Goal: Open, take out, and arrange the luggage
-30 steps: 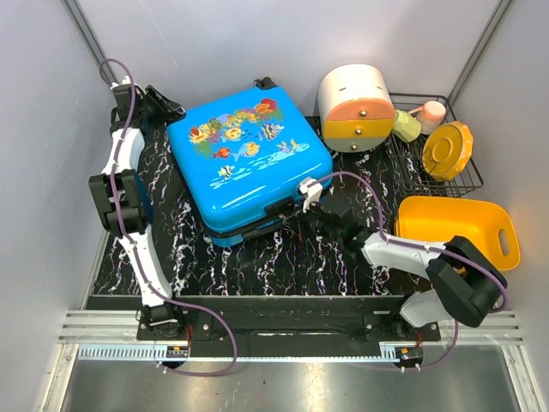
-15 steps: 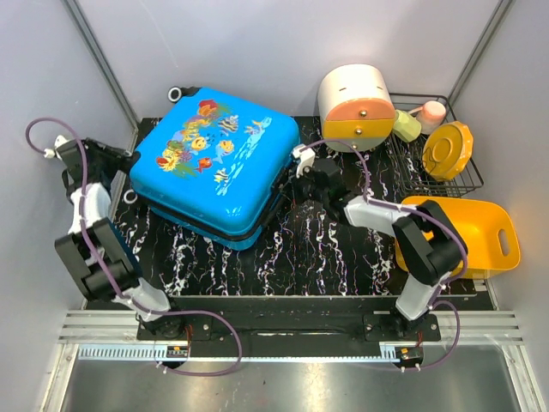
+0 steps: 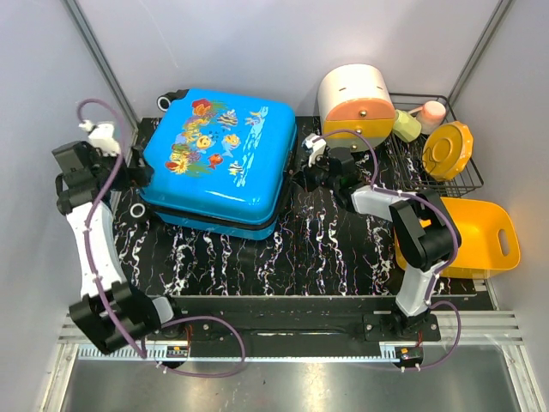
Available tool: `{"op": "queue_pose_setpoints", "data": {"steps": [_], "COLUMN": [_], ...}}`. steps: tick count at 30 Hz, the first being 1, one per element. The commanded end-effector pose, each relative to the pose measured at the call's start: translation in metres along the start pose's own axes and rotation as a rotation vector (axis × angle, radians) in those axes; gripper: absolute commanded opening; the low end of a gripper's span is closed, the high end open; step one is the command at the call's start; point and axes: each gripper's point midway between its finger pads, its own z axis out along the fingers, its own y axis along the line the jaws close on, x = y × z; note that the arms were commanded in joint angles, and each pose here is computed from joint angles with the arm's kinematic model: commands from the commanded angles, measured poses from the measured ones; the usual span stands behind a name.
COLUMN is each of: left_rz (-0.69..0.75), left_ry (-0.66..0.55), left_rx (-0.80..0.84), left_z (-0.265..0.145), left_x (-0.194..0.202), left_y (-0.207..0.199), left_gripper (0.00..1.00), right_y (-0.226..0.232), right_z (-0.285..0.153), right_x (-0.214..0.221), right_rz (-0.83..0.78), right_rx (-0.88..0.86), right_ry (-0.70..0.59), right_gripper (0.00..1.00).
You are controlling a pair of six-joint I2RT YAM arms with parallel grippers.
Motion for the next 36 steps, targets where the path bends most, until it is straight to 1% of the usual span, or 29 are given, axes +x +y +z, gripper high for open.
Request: {"op": "queue_pose_setpoints", "data": {"steps": [1, 2, 4, 5, 7, 8, 10, 11, 13, 15, 16, 17, 18, 19, 20, 22, 24, 26, 29, 33, 34, 36], "left_rz": [0.542, 0.675, 0.803, 0.909, 0.986, 1.047, 1.115, 1.188, 1.235, 1.331, 1.357, 1.399, 1.405, 1.404, 1.403, 1.388, 1.375, 1.338, 1.268, 1.164, 1.117, 1.079], "left_ry": [0.000, 0.017, 0.031, 0.041, 0.026, 0.004, -0.009, -0.042, -0.053, -0.098, -0.091, -0.152, -0.175, -0.167, -0.189, -0.172, -0.152, -0.174, -0.189, -0.182, -0.166, -0.170], "left_rx": [0.490, 0.576, 0.619, 0.684, 0.732, 0.758, 0.787, 0.798, 0.815, 0.791, 0.782, 0.744, 0.728, 0.725, 0.706, 0.694, 0.664, 0.620, 0.590, 0.605, 0.605, 0.606], "left_z": [-0.060, -0.068, -0.074, -0.076, -0.079, -0.076, -0.073, -0.069, -0.064, -0.057, -0.050, -0.045, -0.041, -0.035, -0.032, -0.022, -0.013, -0.007, -0.002, -0.002, -0.003, -0.005], "left_x": [0.021, 0.037, 0.049, 0.060, 0.069, 0.070, 0.078, 0.077, 0.086, 0.086, 0.097, 0.090, 0.089, 0.095, 0.091, 0.094, 0.097, 0.087, 0.079, 0.068, 0.068, 0.063], "left_y": [-0.092, -0.107, -0.121, -0.136, -0.152, -0.165, -0.178, -0.192, -0.203, -0.221, -0.223, -0.235, -0.240, -0.243, -0.253, -0.261, -0.267, -0.271, -0.276, -0.288, -0.289, -0.292], "left_gripper": [0.99, 0.99, 0.99, 0.99, 0.99, 0.99, 0.99, 0.99, 0.99, 0.99, 0.99, 0.99, 0.99, 0.99, 0.98, 0.96, 0.91, 0.87, 0.84, 0.81, 0.80, 0.79], "right_y": [0.029, 0.029, 0.031, 0.031, 0.032, 0.034, 0.036, 0.038, 0.041, 0.046, 0.048, 0.052, 0.054, 0.055, 0.060, 0.066, 0.077, 0.091, 0.105, 0.104, 0.104, 0.107], "right_z": [-0.004, -0.004, -0.002, -0.001, 0.000, -0.001, -0.002, -0.004, -0.007, -0.010, -0.011, -0.013, -0.015, -0.016, -0.018, -0.023, -0.030, -0.036, -0.047, -0.049, -0.049, -0.051], "right_x": [-0.003, -0.004, -0.002, -0.002, -0.003, -0.003, -0.004, -0.003, -0.007, -0.012, -0.014, -0.014, -0.016, -0.014, -0.013, -0.006, 0.003, 0.009, 0.011, 0.002, 0.000, -0.006], "right_rz": [-0.101, -0.107, -0.106, -0.105, -0.103, -0.101, -0.096, -0.084, -0.077, -0.052, -0.040, -0.007, 0.002, 0.016, 0.039, 0.051, 0.068, 0.073, 0.094, 0.094, 0.089, 0.099], "right_rx": [-0.185, -0.195, -0.220, -0.223, -0.236, -0.246, -0.254, -0.263, -0.271, -0.285, -0.292, -0.307, -0.312, -0.313, -0.331, -0.349, -0.377, -0.408, -0.433, -0.410, -0.409, -0.421], "right_ry": [-0.027, -0.029, -0.025, -0.023, -0.023, -0.020, -0.017, -0.011, -0.014, -0.019, -0.018, -0.010, -0.012, -0.007, 0.003, 0.021, 0.049, 0.071, 0.081, 0.065, 0.059, 0.051], "right_gripper": [0.00, 0.00, 0.00, 0.00, 0.00, 0.00, 0.00, 0.00, 0.00, 0.00, 0.00, 0.00, 0.00, 0.00, 0.00, 0.00, 0.00, 0.00, 0.00, 0.00, 0.00, 0.00]}}
